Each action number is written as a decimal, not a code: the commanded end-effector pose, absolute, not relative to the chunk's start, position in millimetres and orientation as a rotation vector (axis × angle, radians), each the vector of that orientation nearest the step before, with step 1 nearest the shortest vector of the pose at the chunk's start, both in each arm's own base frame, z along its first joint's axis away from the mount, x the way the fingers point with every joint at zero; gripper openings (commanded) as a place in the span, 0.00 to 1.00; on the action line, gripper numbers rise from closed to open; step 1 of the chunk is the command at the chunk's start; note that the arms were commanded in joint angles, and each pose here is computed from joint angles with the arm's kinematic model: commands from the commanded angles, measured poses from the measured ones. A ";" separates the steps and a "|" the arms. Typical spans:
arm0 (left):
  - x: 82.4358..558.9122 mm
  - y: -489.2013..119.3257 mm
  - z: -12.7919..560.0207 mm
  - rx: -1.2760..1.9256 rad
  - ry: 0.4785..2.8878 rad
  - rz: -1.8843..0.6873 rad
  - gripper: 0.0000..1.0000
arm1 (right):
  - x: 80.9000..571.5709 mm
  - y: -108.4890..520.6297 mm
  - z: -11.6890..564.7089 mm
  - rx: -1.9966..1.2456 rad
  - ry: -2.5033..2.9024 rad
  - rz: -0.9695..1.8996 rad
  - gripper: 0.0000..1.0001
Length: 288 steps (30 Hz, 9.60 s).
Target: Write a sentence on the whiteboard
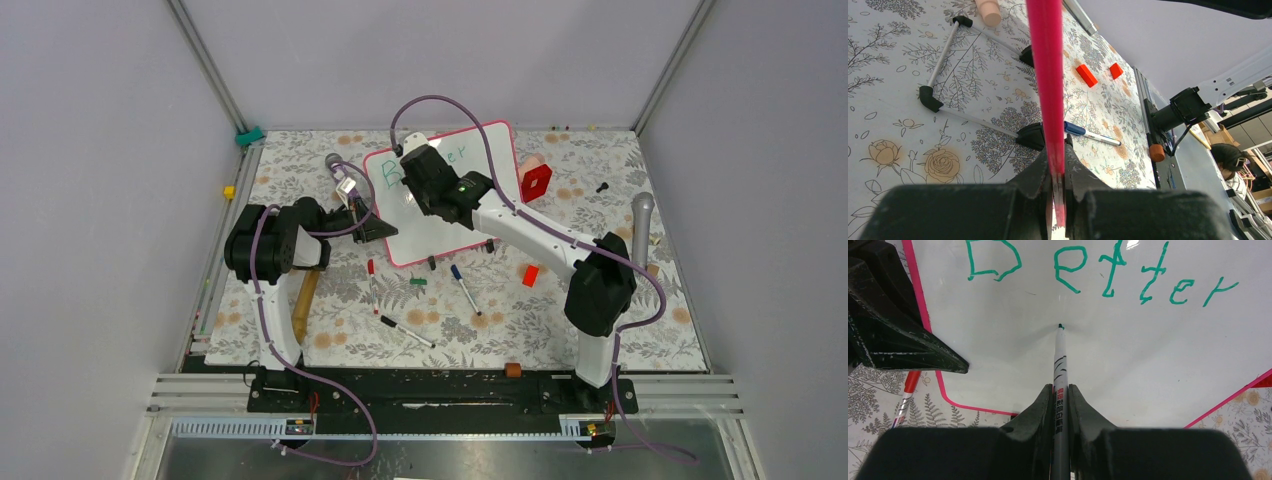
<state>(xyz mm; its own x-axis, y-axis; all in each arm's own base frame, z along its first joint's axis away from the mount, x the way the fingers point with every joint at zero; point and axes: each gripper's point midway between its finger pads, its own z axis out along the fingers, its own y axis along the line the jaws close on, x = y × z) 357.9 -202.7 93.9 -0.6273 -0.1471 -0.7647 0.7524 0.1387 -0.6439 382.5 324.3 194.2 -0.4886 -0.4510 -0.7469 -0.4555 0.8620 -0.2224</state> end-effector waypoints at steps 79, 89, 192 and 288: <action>331.9 -208.6 83.2 0.818 1.627 -1.611 0.00 | 390.1 323.4 239.5 -0.634 2.060 -0.018 0.00; 331.6 -208.8 83.2 0.819 1.627 -1.612 0.00 | 395.5 326.1 252.2 -0.622 2.033 -0.020 0.00; 331.4 -208.5 82.9 0.817 1.629 -1.613 0.00 | 383.5 285.8 236.3 -0.493 2.069 -0.003 0.00; 331.8 -208.4 83.5 0.817 1.626 -1.610 0.00 | 392.6 287.1 195.6 -0.575 2.211 0.020 0.00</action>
